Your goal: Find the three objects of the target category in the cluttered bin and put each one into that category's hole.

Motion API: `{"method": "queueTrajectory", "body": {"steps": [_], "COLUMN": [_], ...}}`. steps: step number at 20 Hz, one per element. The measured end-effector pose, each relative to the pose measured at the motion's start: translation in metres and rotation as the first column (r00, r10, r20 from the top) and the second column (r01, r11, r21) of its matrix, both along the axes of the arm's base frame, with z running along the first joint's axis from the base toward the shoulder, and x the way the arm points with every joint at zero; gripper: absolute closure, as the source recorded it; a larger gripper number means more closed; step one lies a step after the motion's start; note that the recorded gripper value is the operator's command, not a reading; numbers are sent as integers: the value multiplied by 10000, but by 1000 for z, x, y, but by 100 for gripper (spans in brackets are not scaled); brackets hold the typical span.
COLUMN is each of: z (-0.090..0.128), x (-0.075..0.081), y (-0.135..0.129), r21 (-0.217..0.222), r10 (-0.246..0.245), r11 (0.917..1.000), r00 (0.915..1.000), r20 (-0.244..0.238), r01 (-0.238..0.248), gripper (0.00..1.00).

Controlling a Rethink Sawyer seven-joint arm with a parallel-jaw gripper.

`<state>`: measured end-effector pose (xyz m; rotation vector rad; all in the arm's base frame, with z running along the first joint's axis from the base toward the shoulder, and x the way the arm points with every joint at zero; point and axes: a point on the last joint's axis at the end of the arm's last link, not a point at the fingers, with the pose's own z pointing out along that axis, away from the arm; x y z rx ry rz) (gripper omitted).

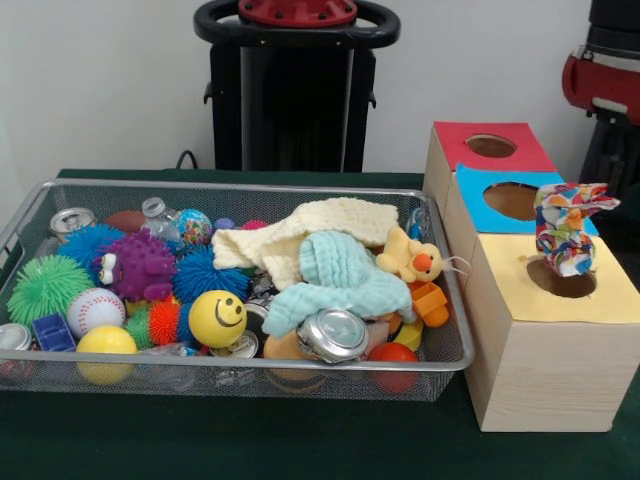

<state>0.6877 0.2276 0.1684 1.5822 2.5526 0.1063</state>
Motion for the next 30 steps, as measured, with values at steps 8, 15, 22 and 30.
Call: {"method": "queueTrajectory", "body": {"steps": [8,15,22,30], "z": [-20,-26,-28,-25], "x": [-18,-22,-23,-23], "y": [-14,-12,-8,-1], "r21": [109,251,292,371], "r10": [-301,-310,-260,-143], "r11": [9995,9991,9992,9991], "r00": [9978,9966,9965,9954], "r20": [-596,-767,-799,-949], "r01": [308,330,284,179], "gripper": [100,100,100,0]}}
